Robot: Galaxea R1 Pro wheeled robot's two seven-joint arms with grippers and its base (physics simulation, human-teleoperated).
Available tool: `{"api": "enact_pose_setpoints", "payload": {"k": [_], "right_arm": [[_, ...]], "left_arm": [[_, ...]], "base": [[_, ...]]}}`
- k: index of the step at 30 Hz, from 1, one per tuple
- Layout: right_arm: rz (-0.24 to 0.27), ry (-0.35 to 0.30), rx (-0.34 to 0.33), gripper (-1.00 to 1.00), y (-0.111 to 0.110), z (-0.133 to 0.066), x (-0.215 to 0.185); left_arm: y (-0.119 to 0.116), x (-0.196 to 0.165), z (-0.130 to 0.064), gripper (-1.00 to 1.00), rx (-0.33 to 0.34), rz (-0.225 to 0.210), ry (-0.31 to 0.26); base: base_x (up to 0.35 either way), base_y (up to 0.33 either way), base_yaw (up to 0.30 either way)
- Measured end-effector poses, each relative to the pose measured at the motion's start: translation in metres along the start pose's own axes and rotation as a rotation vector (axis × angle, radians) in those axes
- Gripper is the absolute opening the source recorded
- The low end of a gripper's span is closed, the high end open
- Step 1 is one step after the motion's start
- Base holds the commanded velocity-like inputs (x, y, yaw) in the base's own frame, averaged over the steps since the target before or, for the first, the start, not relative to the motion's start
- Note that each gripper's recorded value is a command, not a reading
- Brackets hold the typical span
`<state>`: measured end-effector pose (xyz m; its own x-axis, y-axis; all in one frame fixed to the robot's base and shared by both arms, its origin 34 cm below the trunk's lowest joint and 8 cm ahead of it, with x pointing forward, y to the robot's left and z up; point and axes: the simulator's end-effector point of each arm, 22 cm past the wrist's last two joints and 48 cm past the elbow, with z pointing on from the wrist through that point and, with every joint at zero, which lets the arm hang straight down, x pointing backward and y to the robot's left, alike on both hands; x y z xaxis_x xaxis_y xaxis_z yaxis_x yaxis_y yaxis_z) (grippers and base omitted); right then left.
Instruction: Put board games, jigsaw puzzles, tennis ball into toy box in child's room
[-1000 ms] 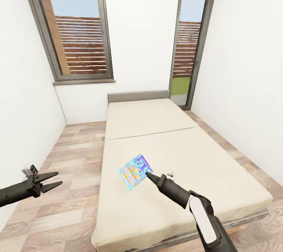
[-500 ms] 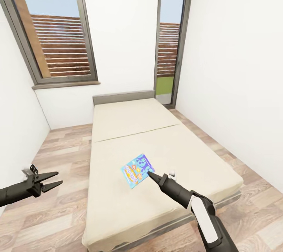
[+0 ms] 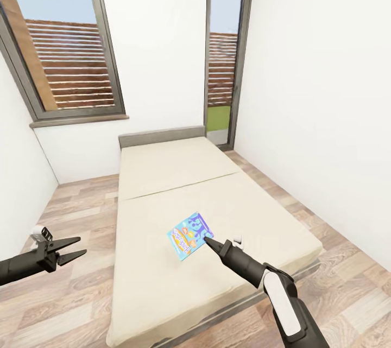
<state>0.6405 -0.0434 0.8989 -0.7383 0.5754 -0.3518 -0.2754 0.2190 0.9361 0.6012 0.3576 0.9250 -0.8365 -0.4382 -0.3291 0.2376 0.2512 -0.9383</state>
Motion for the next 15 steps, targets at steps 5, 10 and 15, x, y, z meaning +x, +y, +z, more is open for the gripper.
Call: {"api": "enact_pose_setpoints", "payload": {"k": [5, 10, 15], "right_arm": [[-0.022, -0.032, -0.001, -1.0, 0.007, -0.001, -0.01], [-0.03, -0.044, -0.003, -1.0, 0.015, -0.001, -0.015], [-0.034, -0.044, 0.005, -1.0, 0.02, -0.001, -0.017]], "left_arm": [[-0.007, -0.003, -0.001, 1.0, -0.001, 0.0, 0.0], [-0.015, -0.005, -0.002, 1.0, 0.0, 0.0, 0.0], [-0.022, -0.007, -0.002, 1.0, 0.0, 0.0, 0.0]], "base": [[0.0, 0.0, 0.0], [0.0, 0.0, 0.0], [0.0, 0.0, 0.0]]}}
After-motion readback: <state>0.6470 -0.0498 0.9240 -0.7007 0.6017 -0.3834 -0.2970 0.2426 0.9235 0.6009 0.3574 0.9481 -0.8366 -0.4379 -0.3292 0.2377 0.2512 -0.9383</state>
